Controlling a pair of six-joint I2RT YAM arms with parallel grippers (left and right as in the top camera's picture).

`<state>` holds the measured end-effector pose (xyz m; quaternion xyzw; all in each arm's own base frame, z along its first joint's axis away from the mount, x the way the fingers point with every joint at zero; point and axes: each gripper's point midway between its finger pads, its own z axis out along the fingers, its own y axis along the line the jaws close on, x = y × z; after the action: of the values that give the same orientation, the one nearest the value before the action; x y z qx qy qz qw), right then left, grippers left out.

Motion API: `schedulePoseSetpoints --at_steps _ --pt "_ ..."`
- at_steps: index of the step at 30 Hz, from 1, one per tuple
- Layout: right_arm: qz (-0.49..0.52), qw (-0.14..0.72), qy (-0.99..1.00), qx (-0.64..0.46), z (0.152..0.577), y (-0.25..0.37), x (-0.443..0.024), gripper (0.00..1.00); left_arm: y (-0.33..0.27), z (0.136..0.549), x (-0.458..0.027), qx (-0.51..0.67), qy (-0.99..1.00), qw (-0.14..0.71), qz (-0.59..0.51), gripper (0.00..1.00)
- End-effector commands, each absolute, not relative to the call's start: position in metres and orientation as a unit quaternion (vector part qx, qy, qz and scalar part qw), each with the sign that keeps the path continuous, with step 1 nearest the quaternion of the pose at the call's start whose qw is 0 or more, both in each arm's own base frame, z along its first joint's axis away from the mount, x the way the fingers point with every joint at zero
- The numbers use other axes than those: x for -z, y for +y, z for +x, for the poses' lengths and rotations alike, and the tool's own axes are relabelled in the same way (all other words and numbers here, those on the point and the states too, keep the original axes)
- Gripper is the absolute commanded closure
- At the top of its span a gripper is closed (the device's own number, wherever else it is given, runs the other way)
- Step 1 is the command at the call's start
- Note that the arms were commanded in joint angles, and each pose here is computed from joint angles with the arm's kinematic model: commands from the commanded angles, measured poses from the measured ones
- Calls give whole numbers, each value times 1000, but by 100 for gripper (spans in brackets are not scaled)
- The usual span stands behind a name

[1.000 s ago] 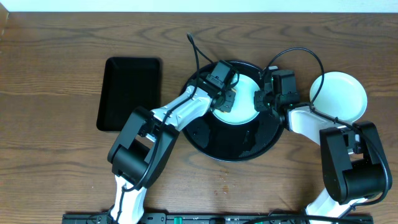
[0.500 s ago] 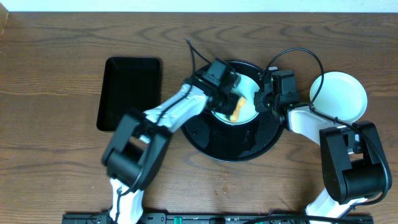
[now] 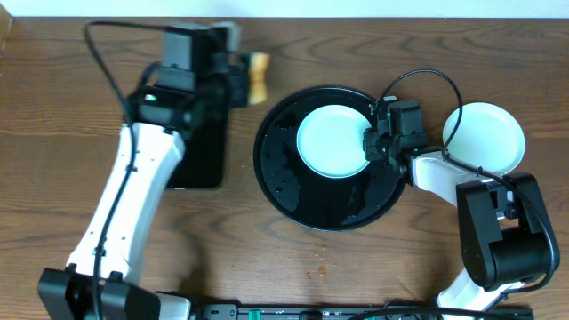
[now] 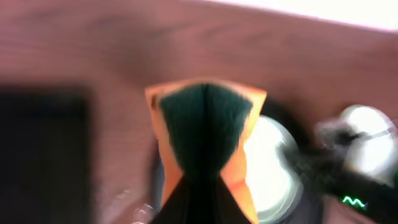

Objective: Clean dirty plates on tray and stack at the side
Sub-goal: 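Return the sponge to the black rectangular tray with the left gripper, then lift the white plate off the round tray with the right gripper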

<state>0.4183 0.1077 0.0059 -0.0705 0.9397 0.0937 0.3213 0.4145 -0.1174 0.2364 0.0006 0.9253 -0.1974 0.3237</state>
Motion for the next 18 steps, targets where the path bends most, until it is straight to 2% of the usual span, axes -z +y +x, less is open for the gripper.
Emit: schedulePoseSetpoints --at_steps 1,2,6,11,18 --pt "-69 311 944 -91 416 107 3 70 -58 414 -184 88 955 278 -46 92" --pt "-69 311 944 -91 416 107 3 73 -44 412 -173 67 960 265 -58 92" --pt "-69 313 943 -92 416 107 2 97 -4 407 -127 19 972 213 -99 92" --pt "-70 338 934 -96 424 110 -15 99 23 405 -76 5 979 153 -133 92" --pt "-100 440 890 -64 431 107 -112 99 50 401 -37 -2 980 110 -167 91"
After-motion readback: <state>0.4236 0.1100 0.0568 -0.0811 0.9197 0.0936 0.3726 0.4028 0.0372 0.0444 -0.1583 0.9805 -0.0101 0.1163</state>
